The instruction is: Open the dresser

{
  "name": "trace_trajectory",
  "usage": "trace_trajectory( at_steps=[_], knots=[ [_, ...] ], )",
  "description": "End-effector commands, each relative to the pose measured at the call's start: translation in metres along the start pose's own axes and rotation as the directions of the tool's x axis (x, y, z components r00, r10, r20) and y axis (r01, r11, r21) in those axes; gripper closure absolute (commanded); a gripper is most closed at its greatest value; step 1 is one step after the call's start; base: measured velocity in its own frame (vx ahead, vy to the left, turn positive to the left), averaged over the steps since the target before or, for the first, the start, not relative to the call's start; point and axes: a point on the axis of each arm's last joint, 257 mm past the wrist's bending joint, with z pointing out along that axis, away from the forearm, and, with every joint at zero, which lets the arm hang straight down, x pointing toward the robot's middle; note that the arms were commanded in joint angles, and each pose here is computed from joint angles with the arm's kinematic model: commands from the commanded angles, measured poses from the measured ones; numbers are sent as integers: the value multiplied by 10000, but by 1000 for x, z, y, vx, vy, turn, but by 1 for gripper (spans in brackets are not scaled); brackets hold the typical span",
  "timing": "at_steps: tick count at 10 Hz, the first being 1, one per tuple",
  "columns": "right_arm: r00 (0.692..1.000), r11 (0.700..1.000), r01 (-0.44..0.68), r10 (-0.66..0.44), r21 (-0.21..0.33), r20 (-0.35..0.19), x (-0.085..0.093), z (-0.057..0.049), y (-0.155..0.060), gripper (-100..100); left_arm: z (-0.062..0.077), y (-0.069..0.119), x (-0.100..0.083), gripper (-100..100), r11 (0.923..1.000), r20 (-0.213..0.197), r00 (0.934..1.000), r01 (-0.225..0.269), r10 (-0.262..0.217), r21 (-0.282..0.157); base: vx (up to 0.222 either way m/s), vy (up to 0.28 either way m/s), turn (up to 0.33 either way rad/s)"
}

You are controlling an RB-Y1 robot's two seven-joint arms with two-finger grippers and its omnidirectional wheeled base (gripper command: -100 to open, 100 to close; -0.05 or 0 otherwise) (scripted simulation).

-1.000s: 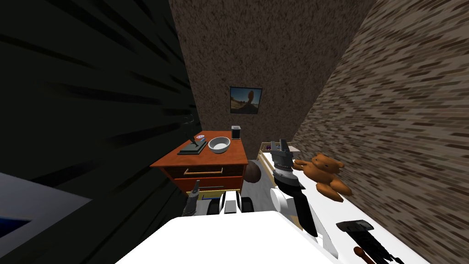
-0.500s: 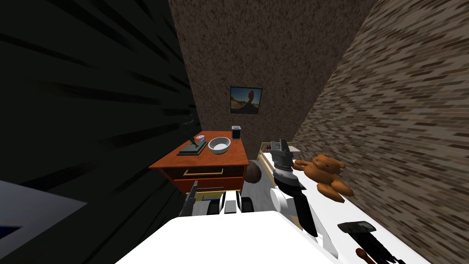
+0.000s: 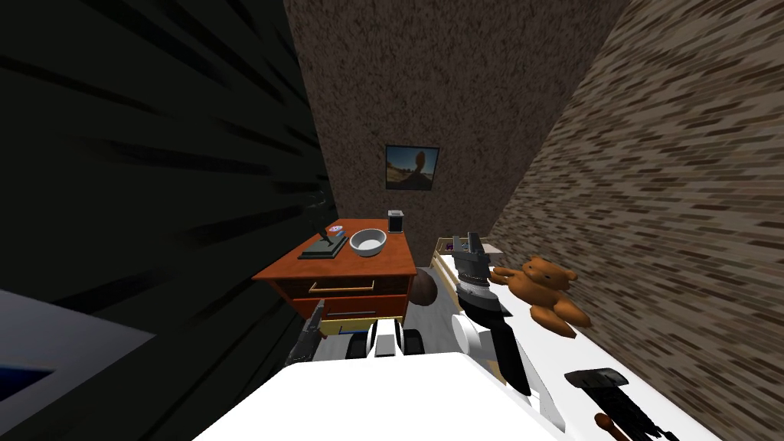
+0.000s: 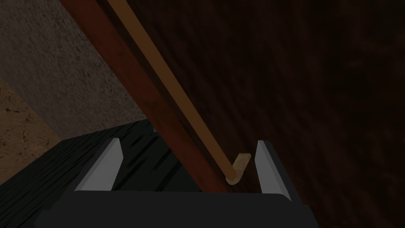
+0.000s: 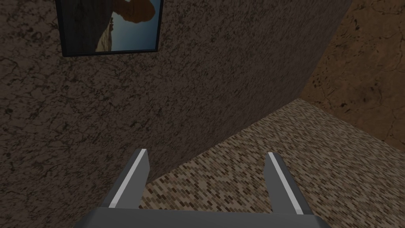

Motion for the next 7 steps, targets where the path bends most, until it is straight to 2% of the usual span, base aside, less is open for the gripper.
trace_trajectory(
  at_steps=[1, 4, 5, 7],
  knots=[
    [10000, 10000, 0, 0, 0, 0, 0, 0, 0, 0, 17, 3, 4, -100, 9996, 274, 9992, 289, -287, -61, -36, 57, 12],
    [10000, 10000, 0, 0, 0, 0, 0, 0, 0, 0, 34, 10, -3, -100, 9994, 243, 9992, 320, -318, -93, -31, 42, 8],
    [10000, 10000, 0, 0, 0, 0, 0, 0, 0, 0, 41, 9, 1, -100, 9985, 455, 9976, 529, -522, -139, -27, 40, 15],
    [10000, 10000, 0, 0, 0, 0, 0, 0, 0, 0, 46, 6, 9, -100, 9965, 754, 9939, 816, -799, -200, -18, 29, 4]
  ],
)
